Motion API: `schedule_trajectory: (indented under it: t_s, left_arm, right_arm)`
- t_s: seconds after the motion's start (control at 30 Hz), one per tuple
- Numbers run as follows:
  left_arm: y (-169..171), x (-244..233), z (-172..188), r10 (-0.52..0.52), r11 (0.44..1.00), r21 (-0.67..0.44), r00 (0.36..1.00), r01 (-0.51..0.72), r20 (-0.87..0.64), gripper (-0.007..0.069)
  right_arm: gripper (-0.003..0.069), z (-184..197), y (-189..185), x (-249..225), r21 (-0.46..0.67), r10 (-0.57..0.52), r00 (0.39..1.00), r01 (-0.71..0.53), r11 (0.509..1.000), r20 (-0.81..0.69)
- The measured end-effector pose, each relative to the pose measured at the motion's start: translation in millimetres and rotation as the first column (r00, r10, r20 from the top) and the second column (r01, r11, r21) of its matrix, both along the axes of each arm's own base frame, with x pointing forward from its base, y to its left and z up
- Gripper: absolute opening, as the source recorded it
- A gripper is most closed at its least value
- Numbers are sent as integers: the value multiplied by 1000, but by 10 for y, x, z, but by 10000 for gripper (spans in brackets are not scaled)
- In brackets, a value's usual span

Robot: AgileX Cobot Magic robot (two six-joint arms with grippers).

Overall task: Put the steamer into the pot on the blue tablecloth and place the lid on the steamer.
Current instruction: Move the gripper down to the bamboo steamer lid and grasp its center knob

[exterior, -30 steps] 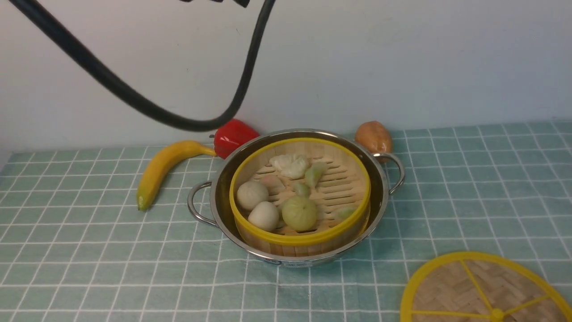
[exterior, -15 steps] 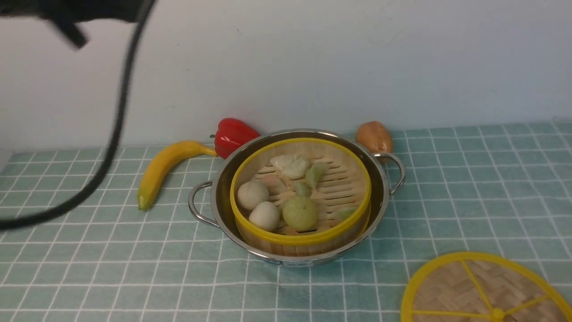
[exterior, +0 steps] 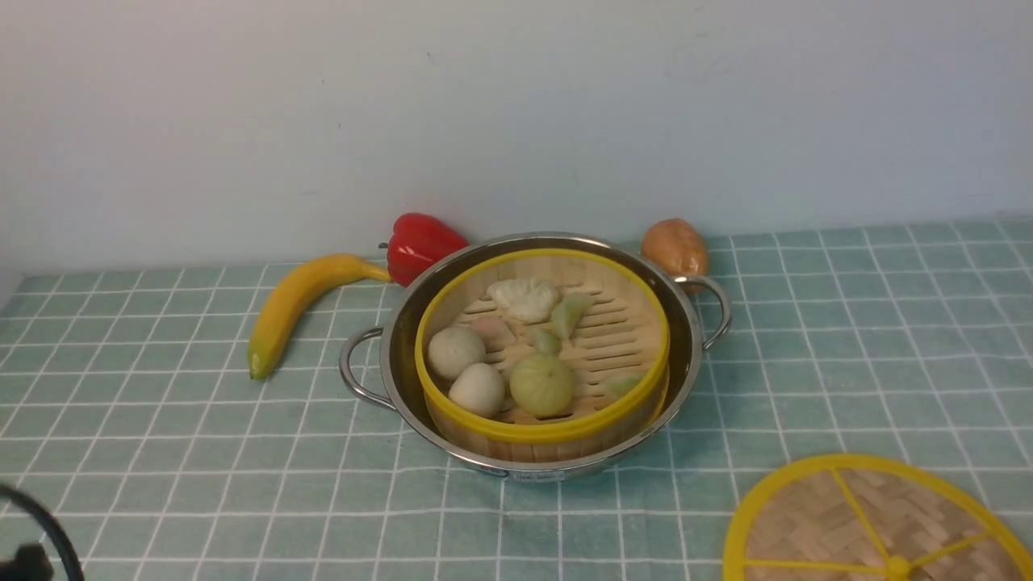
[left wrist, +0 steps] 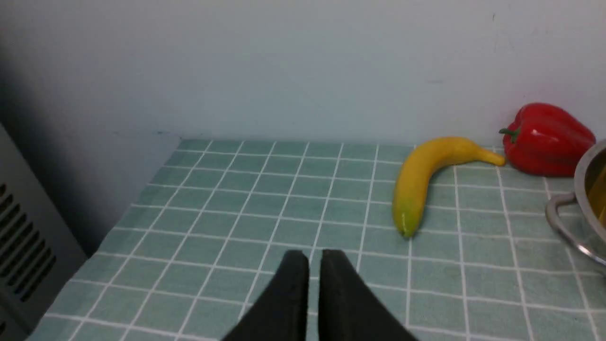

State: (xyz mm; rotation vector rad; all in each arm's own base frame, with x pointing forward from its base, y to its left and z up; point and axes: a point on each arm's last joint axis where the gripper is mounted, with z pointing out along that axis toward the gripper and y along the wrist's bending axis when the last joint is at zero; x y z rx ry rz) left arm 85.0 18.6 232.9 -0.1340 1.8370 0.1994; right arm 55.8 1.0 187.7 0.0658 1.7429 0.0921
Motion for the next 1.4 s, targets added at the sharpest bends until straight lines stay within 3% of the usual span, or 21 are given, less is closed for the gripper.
schedule_trajectory:
  t_s: [0.2, 0.37, 1.4]
  left_arm:
    - [-48, -218, -411, -2, 999, 34, 999, 1, 41, 43]
    - [-72, -298, -498, -8, 999, 33, 1000, 8, 22, 54]
    - [-74, -324, -527, -9, 999, 47, 1000, 9, -5, 96]
  right_arm:
    - [243, 0, 0, 0, 0, 0, 1000, 0, 1000, 0]
    - [243, 0, 0, 0, 0, 0, 1000, 0, 1000, 0]
    - [243, 2, -3, 0, -16, -1, 1000, 1, 1000, 3]
